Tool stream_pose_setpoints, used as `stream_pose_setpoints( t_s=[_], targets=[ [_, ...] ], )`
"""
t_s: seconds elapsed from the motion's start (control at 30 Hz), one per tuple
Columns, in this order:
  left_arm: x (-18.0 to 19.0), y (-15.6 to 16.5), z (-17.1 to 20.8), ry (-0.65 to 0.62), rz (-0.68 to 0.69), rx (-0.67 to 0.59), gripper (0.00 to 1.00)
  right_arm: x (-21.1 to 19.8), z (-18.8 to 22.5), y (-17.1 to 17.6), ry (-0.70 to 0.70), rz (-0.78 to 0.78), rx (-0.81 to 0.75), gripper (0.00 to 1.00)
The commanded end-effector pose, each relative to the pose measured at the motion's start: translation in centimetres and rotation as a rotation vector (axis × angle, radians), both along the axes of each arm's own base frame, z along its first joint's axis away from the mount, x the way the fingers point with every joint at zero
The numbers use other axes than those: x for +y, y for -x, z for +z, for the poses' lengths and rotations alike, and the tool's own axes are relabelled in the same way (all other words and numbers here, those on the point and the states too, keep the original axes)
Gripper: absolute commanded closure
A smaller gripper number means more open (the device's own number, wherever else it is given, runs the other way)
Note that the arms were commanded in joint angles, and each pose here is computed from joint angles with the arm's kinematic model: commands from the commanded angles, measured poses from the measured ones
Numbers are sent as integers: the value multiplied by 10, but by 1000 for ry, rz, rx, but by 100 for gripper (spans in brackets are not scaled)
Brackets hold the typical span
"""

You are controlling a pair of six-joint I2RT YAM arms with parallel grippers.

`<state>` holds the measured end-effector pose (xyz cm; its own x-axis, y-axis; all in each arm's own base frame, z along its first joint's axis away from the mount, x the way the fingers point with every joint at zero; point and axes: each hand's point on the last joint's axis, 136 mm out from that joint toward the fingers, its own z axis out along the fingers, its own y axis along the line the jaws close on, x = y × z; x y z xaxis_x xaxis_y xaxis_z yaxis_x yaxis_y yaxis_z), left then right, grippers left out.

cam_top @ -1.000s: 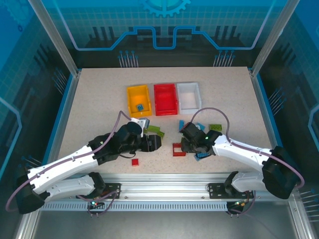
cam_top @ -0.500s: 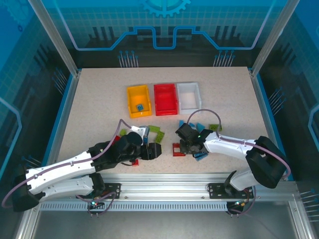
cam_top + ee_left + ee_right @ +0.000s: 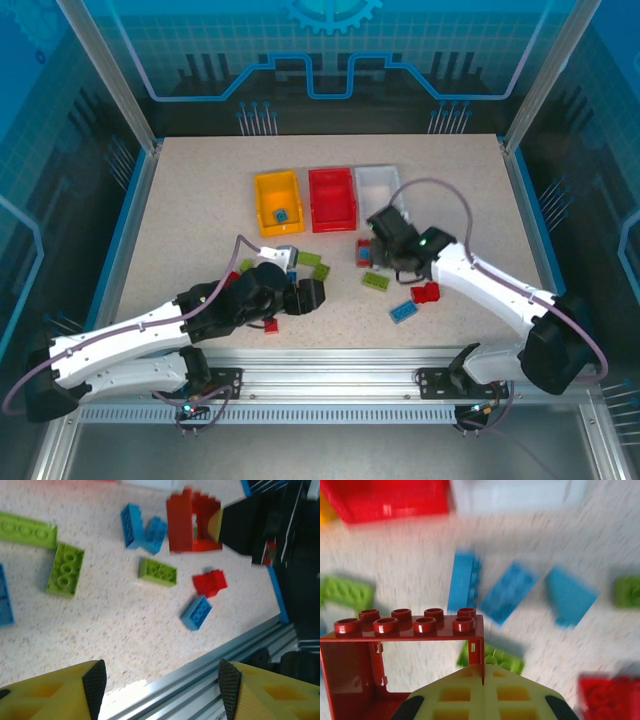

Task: Sort the legos into containers by color

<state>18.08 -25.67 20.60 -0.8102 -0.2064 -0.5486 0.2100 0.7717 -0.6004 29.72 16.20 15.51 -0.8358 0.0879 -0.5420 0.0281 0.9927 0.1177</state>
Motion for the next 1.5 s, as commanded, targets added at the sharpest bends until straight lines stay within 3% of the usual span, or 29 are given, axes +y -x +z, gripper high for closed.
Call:
stream_pose_setpoints(
  t_s=[0.0,0.27,0.53,0.87,1.03,1.13,1.3,1.47],
  targets=[
    [-8,-20,40,1,30,-131,35,-21,15,-42,103,35,-27,100],
    [-57,-65,79,-119,28,-228,35,-27,22,-161,139,23,-24,100],
    [-85,-101,75,-118,32,-199,35,-36,-20,-217,166,22,67,100],
    [-74,-108,45,-167,65,-133,35,-25,-77,-231,129,56,170,100],
    [-63,-103,31,-202,87,-99,35,-23,-74,-230,116,52,170,78],
    [-51,-100,24,-224,105,-88,35,-22,-56,-227,113,46,136,71],
    [-27,-93,16,-260,147,-68,35,-19,-14,-221,94,41,58,70],
    [8,-87,-5,-314,200,23,35,-13,55,-198,84,49,-75,69]
  ],
)
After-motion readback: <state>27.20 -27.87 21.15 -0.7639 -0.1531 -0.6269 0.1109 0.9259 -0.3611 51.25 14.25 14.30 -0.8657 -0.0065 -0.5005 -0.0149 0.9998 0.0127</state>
